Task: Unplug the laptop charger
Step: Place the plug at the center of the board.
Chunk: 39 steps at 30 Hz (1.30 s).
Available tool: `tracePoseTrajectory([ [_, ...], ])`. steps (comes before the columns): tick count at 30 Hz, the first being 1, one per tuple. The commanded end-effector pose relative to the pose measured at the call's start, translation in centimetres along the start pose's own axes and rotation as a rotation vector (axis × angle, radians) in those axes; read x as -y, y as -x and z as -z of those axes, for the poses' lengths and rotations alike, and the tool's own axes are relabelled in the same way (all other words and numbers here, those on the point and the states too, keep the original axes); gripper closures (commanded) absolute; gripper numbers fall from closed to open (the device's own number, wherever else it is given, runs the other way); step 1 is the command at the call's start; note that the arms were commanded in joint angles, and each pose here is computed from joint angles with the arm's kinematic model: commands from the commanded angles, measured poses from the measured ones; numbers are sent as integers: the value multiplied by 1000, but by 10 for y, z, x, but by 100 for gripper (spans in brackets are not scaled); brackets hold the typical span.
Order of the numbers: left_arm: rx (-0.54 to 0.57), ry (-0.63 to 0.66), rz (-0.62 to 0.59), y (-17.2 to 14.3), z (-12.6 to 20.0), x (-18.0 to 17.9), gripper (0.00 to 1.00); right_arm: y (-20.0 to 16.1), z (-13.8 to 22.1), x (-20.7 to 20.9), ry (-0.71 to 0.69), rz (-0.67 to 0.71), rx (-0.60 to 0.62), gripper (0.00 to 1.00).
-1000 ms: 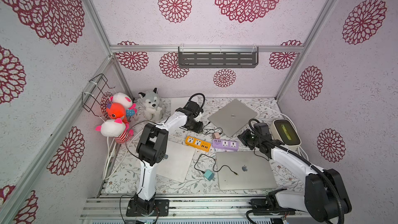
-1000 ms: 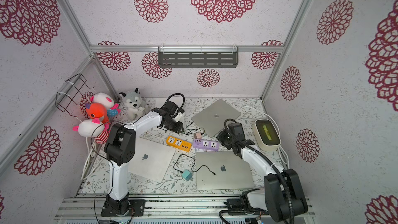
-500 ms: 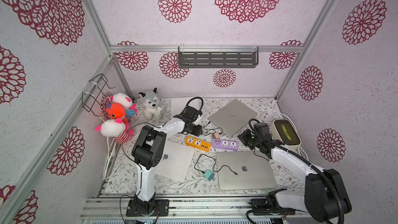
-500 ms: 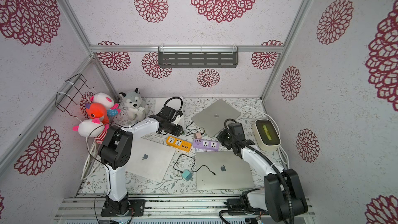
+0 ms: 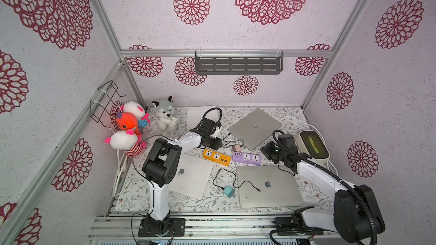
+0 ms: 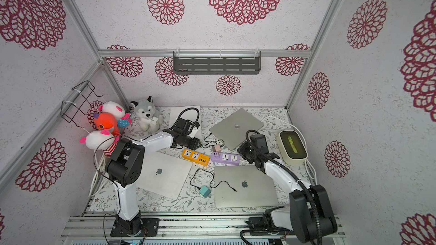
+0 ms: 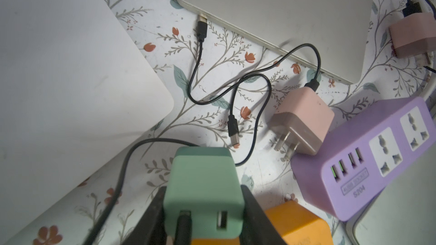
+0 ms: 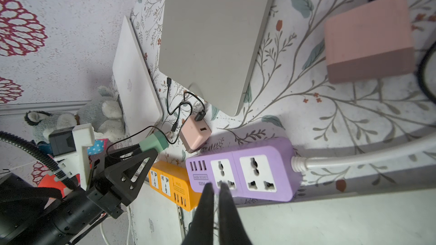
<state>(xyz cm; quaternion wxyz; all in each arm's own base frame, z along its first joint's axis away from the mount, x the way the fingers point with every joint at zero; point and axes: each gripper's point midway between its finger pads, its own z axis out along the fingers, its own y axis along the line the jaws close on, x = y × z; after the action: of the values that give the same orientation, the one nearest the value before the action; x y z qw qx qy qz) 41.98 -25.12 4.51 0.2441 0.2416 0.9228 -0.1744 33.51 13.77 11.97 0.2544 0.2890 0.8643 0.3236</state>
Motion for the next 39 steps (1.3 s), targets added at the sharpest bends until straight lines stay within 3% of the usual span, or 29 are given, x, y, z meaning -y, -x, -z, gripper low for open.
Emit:
tracePoseTrajectory([
  [1,-27,9,8,-14,0,-3,71,10,4,-11,25,21,25,89],
  [13,10,-2,2,-7,10,4,63,8,6,-10,23,21,20,89],
  [21,22,22,-1,-4,12,1,52,8,5,-12,25,23,22,89],
  [31,31,20,2,1,13,3,48,9,6,-12,24,24,22,89],
  [35,20,19,12,0,11,2,52,9,5,-13,26,23,21,89],
  [37,16,17,16,2,11,3,60,9,5,-13,26,22,22,89],
  [39,-30,22,28,-8,-3,-2,63,9,5,-13,28,25,20,89],
])
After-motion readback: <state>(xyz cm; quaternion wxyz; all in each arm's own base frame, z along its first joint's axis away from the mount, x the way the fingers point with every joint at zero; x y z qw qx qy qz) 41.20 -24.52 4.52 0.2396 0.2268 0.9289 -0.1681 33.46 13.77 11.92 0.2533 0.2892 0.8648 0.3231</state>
